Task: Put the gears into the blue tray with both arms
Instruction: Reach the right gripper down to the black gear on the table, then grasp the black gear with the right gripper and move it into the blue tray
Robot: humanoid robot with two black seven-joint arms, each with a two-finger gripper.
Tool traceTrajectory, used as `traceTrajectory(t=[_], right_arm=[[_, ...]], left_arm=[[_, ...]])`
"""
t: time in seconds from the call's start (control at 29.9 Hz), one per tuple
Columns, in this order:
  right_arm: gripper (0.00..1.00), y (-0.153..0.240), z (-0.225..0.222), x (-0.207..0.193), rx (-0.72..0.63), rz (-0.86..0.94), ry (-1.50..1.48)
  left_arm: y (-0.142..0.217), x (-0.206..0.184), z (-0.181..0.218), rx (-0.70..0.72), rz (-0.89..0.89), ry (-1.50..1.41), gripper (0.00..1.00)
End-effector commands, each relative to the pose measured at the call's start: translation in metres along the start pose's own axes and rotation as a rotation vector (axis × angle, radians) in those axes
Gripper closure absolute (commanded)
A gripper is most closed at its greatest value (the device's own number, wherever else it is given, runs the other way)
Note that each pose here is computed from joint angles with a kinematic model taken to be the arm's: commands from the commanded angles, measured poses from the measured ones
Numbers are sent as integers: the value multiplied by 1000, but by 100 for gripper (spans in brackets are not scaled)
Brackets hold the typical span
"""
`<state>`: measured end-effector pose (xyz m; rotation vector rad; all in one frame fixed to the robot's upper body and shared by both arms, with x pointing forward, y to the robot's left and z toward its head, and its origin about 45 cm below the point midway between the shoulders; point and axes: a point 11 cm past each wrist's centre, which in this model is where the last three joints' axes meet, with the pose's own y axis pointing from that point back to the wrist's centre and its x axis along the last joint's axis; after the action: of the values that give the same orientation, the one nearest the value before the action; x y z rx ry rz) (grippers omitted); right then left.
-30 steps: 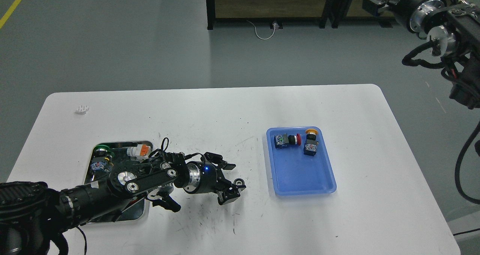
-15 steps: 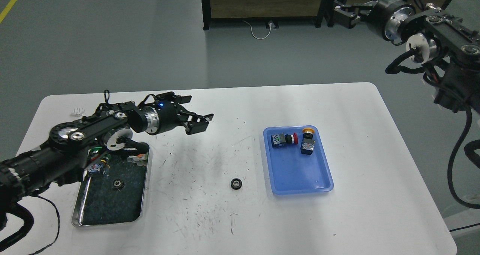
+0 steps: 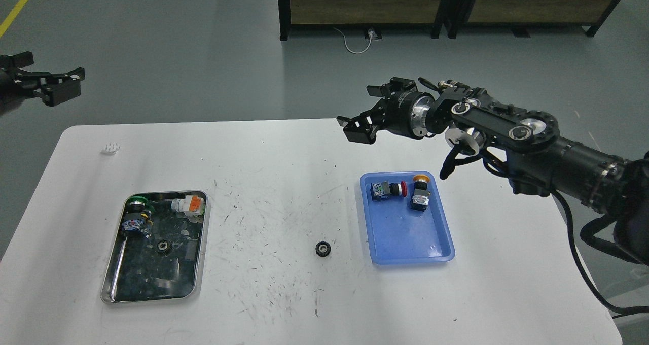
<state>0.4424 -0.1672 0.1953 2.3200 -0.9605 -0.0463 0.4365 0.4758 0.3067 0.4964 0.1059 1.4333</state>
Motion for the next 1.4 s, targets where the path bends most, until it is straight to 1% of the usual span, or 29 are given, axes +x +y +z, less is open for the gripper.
traceTrajectory(t=[0.0, 0.2, 0.3, 0.47, 0.7, 0.9, 1.0, 1.07, 1.24, 1.37], right_arm=[[1, -8, 17, -34, -51, -87, 37], [1, -23, 40, -86, -105, -199, 85], [1, -26, 52, -102, -128, -233, 87], [1, -24, 74, -119, -166, -279, 72], [1, -24, 88, -140, -183, -338, 44], [1, -20, 111, -159, -213, -367, 6], [1, -20, 114, -160, -218, -361, 4], [3, -21, 114, -160, -216, -358, 6], [14, -20, 115, -158, -215, -355, 45], [17, -20, 118, -158, -223, -356, 77]], left_arm=[[18, 31, 14, -26, 66, 3, 3], [38, 56, 21, -42, 118, 37, 3], [42, 61, 21, -39, 128, 32, 3], [44, 62, 20, -35, 131, 26, 3], [44, 62, 20, -33, 131, 26, 3], [44, 63, 21, -35, 132, 25, 3], [44, 63, 22, -38, 132, 25, 3], [44, 63, 23, -39, 131, 25, 3], [44, 62, 25, -44, 125, 25, 3], [46, 64, 24, -41, 126, 23, 3]])
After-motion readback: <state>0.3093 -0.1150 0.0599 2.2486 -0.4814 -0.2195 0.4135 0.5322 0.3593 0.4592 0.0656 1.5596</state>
